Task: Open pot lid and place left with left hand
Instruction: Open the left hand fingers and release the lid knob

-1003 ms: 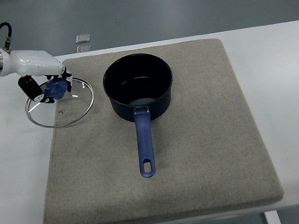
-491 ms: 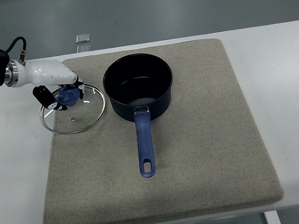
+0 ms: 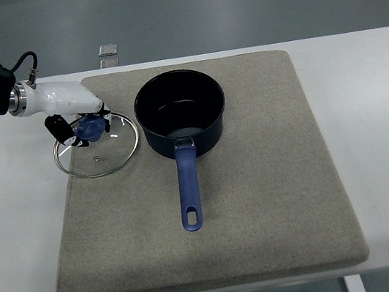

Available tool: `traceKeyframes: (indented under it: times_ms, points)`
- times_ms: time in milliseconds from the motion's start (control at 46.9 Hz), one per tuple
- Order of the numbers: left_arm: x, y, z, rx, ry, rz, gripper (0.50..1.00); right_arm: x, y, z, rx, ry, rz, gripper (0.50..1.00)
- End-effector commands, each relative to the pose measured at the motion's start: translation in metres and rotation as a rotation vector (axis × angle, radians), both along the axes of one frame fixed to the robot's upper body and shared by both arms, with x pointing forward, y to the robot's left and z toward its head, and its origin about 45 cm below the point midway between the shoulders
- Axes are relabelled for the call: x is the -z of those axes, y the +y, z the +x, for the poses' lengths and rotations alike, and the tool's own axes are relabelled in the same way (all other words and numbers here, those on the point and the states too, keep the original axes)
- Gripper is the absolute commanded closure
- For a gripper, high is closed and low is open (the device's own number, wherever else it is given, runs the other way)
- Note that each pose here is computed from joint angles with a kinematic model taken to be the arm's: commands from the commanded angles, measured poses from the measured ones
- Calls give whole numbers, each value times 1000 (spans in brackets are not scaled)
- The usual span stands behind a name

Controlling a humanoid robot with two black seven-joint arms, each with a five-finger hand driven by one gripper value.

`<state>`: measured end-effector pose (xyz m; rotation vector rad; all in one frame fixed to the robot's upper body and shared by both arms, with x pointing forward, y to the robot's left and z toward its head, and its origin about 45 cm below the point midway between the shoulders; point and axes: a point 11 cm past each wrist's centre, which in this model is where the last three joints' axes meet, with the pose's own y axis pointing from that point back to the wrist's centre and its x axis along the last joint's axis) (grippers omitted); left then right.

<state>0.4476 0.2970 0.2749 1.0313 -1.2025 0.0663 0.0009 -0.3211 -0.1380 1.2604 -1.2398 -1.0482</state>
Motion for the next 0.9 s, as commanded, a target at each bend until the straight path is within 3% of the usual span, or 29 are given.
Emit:
traceKeyframes:
  times_ms: [0,512,619,704,811,875]
  points:
    - [-1,0,0,0,-2,-2,1000,0,0,0,0,0,1,583]
    - [0,-1,0,1,1,-4,982,0,0,0,0,0,0,583]
    - [1,-1,-1,1,3,-8,900,0,0,0,0,0,1,583]
    - [5,-3,-3,4,10,-15,804,0,0,0,0,0,0,583]
    - [5,-2,-3,3,12,-15,737,0,0,0,0,0,0,583]
    - [5,-2,-3,3,12,-15,727,0,0,0,0,0,0,583]
